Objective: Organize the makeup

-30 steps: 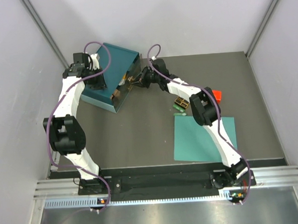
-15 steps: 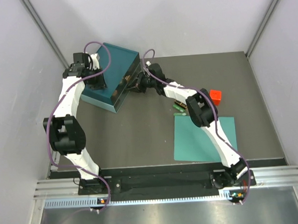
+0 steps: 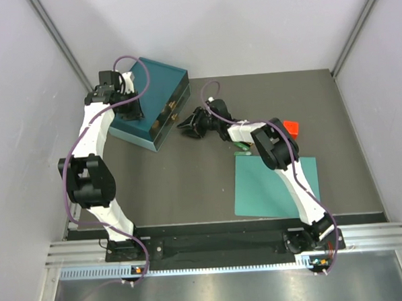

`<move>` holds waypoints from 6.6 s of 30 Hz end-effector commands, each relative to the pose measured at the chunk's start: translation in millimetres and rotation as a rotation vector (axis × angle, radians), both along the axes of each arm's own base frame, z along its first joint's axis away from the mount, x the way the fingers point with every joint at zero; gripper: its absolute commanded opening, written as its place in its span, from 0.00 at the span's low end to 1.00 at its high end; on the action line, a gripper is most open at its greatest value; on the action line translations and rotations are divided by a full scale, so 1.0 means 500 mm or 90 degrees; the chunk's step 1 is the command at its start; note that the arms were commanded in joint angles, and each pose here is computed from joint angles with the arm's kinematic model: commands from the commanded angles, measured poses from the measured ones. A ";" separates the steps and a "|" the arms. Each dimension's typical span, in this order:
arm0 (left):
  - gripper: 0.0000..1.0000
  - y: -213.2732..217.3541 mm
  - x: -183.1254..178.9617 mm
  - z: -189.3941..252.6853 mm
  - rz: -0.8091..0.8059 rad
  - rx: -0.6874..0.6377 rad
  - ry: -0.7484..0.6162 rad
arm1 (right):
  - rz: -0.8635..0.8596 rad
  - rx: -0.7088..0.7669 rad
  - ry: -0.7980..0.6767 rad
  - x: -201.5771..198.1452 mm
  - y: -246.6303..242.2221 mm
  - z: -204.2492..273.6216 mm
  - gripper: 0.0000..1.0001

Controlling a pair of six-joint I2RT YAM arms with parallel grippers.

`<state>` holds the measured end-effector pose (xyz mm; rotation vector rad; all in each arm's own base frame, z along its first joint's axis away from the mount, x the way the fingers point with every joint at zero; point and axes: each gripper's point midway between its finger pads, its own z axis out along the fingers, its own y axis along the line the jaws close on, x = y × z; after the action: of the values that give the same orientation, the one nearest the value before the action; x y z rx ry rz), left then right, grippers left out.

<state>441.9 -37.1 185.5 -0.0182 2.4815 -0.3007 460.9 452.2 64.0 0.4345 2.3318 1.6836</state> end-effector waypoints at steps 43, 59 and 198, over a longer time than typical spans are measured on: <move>0.30 0.009 -0.096 -0.125 -0.002 0.026 0.198 | -0.118 0.029 0.012 0.138 0.035 0.002 0.13; 0.30 0.008 -0.095 -0.127 0.000 0.024 0.201 | -0.093 -0.073 -0.011 0.132 -0.052 0.000 0.00; 0.32 -0.029 -0.104 -0.155 -0.031 0.027 0.216 | 0.070 -0.426 -0.409 0.001 -0.096 0.276 0.00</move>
<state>445.5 -49.2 183.6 0.0230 2.4891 -0.2841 466.6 378.7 195.5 -0.2975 2.2524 0.7330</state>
